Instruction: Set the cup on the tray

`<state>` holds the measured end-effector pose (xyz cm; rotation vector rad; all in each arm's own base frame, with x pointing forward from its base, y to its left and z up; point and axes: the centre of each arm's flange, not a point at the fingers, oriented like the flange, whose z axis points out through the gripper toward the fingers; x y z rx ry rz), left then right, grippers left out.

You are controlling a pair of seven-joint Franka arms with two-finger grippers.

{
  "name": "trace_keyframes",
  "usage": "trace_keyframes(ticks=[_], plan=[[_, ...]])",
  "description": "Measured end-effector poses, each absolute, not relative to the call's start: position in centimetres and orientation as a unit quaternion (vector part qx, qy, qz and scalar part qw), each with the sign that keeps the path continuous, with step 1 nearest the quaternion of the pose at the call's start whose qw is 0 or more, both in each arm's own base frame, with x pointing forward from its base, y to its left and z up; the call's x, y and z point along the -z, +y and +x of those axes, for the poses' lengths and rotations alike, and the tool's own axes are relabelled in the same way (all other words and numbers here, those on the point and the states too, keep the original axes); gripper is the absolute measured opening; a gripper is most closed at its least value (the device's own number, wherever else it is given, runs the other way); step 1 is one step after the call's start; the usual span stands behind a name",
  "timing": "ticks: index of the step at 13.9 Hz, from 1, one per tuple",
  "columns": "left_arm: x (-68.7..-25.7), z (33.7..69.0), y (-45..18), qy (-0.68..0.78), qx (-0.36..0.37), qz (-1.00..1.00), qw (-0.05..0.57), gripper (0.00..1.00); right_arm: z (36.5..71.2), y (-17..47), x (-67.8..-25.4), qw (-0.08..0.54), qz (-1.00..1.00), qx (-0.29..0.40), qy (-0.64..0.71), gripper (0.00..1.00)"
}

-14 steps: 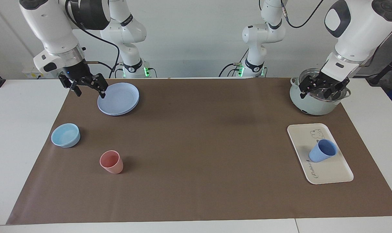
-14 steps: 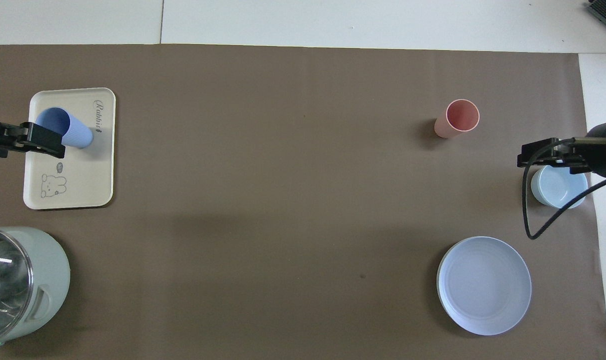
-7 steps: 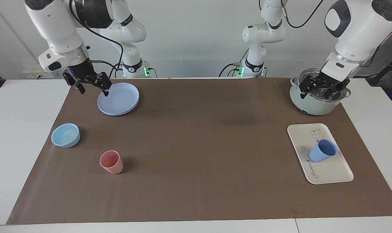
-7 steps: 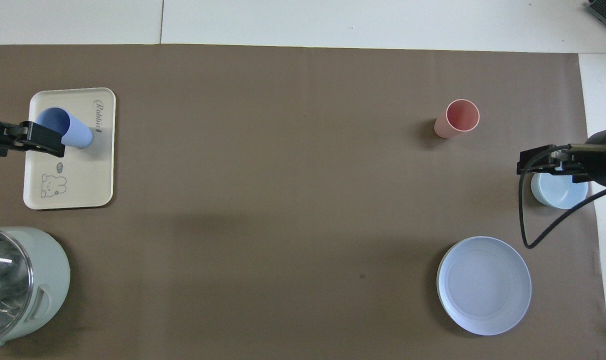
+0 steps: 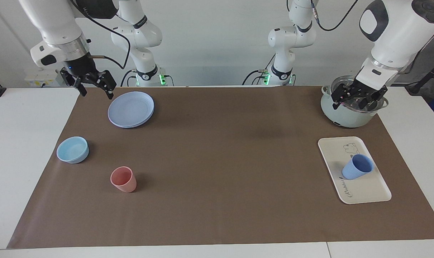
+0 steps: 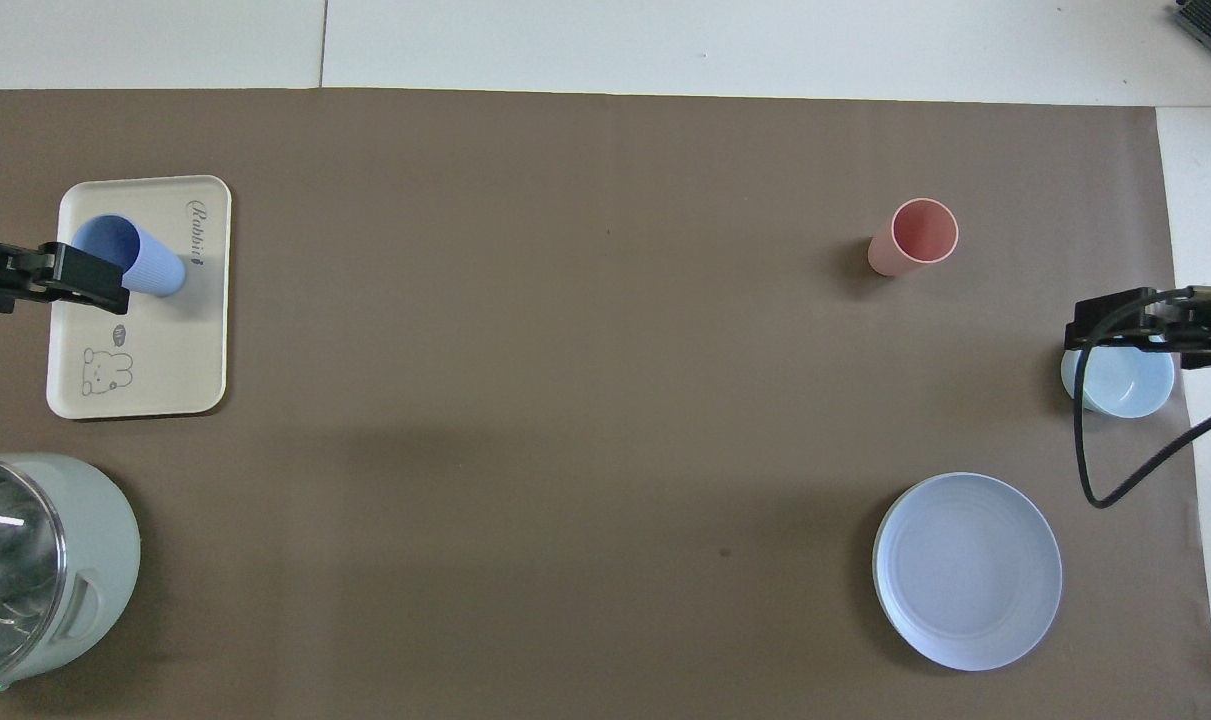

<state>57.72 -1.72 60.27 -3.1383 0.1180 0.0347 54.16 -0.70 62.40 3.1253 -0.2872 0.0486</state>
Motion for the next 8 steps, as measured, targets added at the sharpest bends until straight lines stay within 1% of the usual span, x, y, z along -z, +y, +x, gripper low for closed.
trace_keyframes(ticks=[2,4,8], plan=[[-60.3,57.7,-1.7,0.038,-0.011,-0.999,0.000,1.00,55.7,-0.5,-60.8,0.003,0.996,-0.008,-0.090,1.00],[-60.3,57.8,-1.7,0.038,-0.009,-0.999,0.000,1.00,56.4,-0.4,-59.5,0.004,0.996,0.001,-0.089,1.00],[-60.3,57.8,-1.7,0.038,-0.006,-0.999,0.000,1.00,56.3,-0.4,-59.6,0.004,0.996,0.004,-0.086,1.00]])
